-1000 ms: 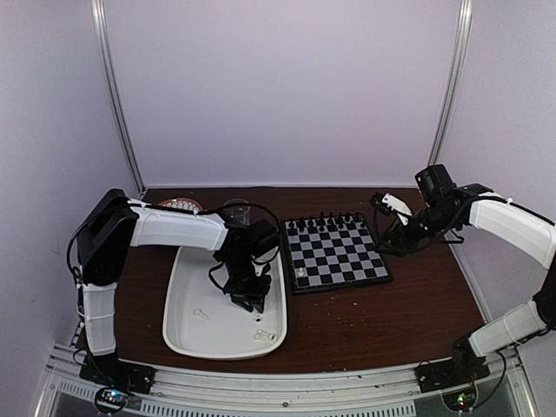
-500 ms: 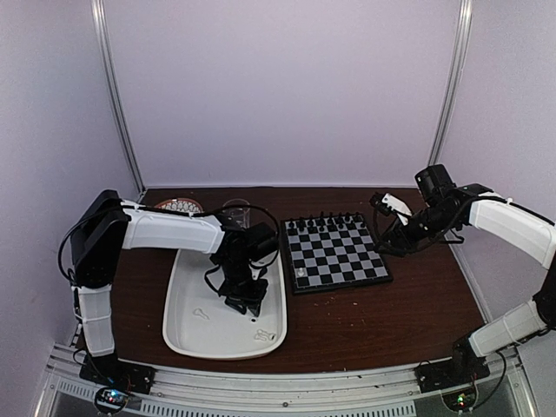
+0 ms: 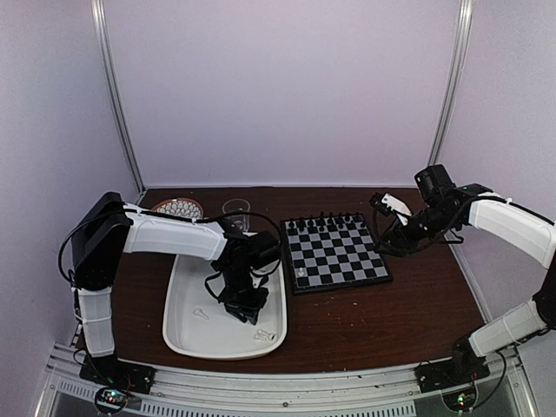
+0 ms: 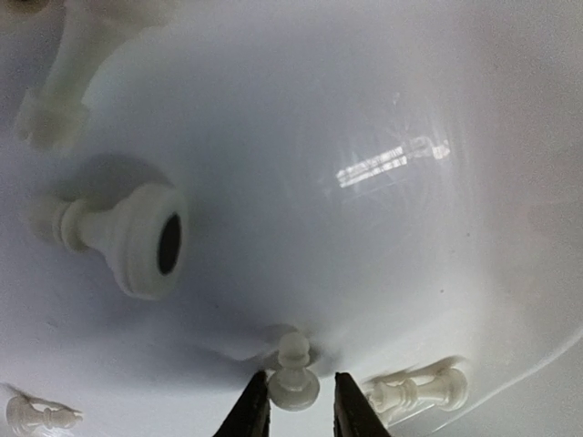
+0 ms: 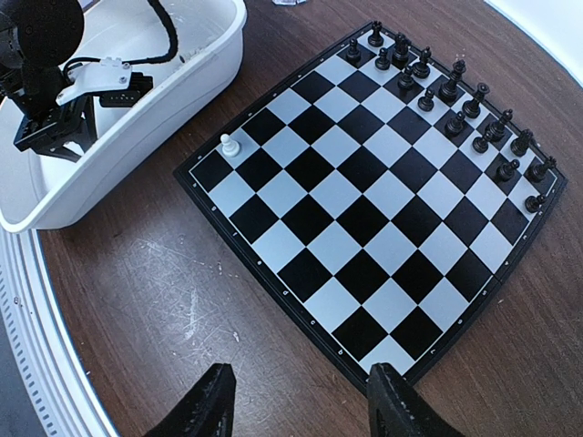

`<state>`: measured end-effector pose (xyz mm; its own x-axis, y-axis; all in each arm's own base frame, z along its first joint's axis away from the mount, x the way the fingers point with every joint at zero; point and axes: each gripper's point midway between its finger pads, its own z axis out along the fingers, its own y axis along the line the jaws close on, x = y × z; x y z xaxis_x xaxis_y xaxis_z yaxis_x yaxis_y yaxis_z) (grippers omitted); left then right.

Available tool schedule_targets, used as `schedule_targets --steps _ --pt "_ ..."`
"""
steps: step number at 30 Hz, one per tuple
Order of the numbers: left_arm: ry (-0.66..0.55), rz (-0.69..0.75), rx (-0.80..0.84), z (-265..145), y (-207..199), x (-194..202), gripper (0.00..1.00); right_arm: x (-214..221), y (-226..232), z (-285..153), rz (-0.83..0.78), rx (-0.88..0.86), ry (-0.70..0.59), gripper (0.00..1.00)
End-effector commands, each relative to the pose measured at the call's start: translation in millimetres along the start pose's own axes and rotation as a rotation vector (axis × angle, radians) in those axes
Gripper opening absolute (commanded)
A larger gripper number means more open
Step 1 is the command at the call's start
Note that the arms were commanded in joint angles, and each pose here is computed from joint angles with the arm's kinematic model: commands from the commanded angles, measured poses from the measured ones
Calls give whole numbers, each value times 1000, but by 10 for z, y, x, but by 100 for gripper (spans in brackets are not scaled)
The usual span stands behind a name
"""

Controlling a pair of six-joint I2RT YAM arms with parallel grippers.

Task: Set up the chess pieces on the board
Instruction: Pick up the pawn from the storage box, then pass from the left arm to the right

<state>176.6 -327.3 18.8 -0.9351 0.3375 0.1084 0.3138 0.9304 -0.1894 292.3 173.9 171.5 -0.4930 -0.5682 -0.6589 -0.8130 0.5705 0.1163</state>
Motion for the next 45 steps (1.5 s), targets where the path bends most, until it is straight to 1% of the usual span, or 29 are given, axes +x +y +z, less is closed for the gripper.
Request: schedule_targets --steps 1,4,6,8,11,15,18,21,23,26,30,32,34,39,42,45 --pt "10 27 -54 101 78 -11 24 -40 30 -9 -19 -9 -14 53" --pt "16 32 -57 135 84 -7 21 -37 32 -21 -21 -5 -16 53" --pt "11 37 -58 129 84 -16 15 -32 35 -22 -22 -4 -15 54" --pt "-1 49 -63 105 86 -28 12 -23 34 -20 -22 -2 -14 54" --pt "-30 68 -80 45 119 -61 9 -25 32 -24 -22 -1 -13 54" --pt "-77 107 -115 -190 171 -69 9 -86 72 -69 -23 -21 -25 53" --pt "-171 174 -113 -497 162 -116 8 -209 193 -103 -32 -74 -40 53" --pt "-301 277 -56 -770 19 -239 6 -308 364 -43 -58 -143 -23 53" --pt "-366 327 -4 -943 -113 -309 6 -383 502 2 -66 -207 -9 53" --pt "-462 405 124 -1204 -395 -365 6 -520 743 46 -61 -318 9 52" --pt "-580 465 283 -1534 -691 -386 7 -710 1038 128 -30 -442 38 46" --pt "-627 483 339 -1650 -795 -404 7 -795 1141 196 -13 -484 46 45" --pt "-651 490 378 -1709 -856 -408 7 -868 1237 278 4 -523 55 47" --pt "-657 504 458 -1731 -980 -388 8 -975 1457 543 54 -606 116 49" --pt "-655 500 484 -1707 -1007 -385 9 -1084 1553 591 85 -668 118 49" --pt "-652 498 504 -1689 -1024 -372 9 -1105 1589 632 113 -707 121 49"
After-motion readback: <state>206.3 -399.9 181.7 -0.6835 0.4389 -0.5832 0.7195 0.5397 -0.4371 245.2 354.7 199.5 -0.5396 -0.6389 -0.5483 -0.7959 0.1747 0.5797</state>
